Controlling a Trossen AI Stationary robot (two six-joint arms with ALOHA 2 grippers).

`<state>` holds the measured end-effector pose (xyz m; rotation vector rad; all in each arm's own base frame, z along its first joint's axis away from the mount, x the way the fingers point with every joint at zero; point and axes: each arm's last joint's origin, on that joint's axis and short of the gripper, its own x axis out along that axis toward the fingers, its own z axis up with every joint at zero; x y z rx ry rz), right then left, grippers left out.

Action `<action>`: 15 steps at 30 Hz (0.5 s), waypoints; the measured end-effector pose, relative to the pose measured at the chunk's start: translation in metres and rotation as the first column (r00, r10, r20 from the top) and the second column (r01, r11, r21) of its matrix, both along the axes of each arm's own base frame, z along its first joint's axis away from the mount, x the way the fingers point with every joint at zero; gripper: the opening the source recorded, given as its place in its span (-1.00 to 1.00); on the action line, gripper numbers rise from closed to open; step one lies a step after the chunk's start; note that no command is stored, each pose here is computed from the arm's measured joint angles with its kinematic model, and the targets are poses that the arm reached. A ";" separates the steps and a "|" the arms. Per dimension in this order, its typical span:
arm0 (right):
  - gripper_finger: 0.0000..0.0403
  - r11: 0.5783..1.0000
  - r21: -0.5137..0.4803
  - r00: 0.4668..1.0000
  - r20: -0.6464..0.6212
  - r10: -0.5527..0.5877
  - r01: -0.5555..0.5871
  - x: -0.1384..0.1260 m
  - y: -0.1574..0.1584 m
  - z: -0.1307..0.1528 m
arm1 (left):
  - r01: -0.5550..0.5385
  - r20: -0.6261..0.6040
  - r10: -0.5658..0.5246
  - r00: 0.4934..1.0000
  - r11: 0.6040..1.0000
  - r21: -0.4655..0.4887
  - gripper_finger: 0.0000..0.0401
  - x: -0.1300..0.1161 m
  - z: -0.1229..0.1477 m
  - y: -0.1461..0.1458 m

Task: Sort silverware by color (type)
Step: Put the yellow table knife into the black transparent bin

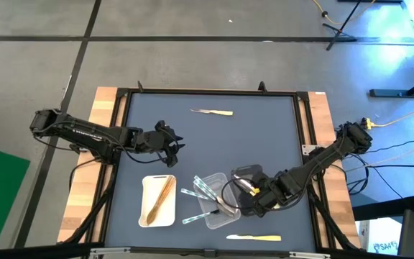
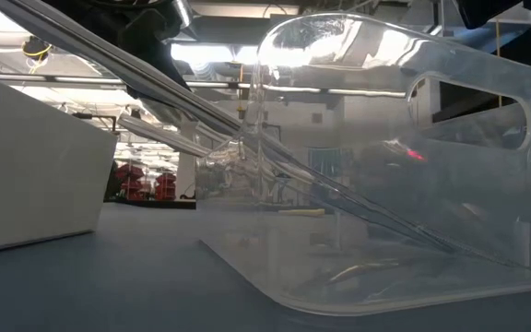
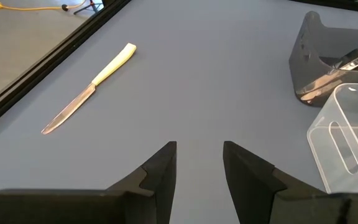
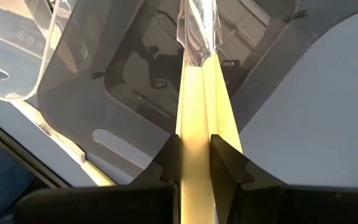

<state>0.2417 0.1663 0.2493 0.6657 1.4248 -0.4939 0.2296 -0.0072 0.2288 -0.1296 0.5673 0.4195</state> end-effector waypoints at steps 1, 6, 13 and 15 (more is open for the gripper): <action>-0.83 1.000 0.000 1.000 0.000 0.000 0.000 0.000 0.000 0.000 | 0.000 0.000 0.000 1.000 1.000 0.000 -0.37 0.000 0.000 0.000; -0.82 1.000 -0.012 1.000 0.008 -0.002 0.002 0.000 0.000 0.000 | 0.000 0.000 0.000 1.000 1.000 0.000 -0.37 0.000 0.000 0.000; -0.53 1.000 -0.027 1.000 0.019 -0.004 0.005 0.001 -0.001 0.000 | 0.000 0.000 0.000 1.000 1.000 0.000 -0.37 0.000 0.000 0.000; -0.43 0.999 -0.034 1.000 0.024 -0.005 0.006 0.001 -0.001 0.000 | 0.000 0.000 0.000 1.000 1.000 0.000 -0.37 0.000 0.000 0.000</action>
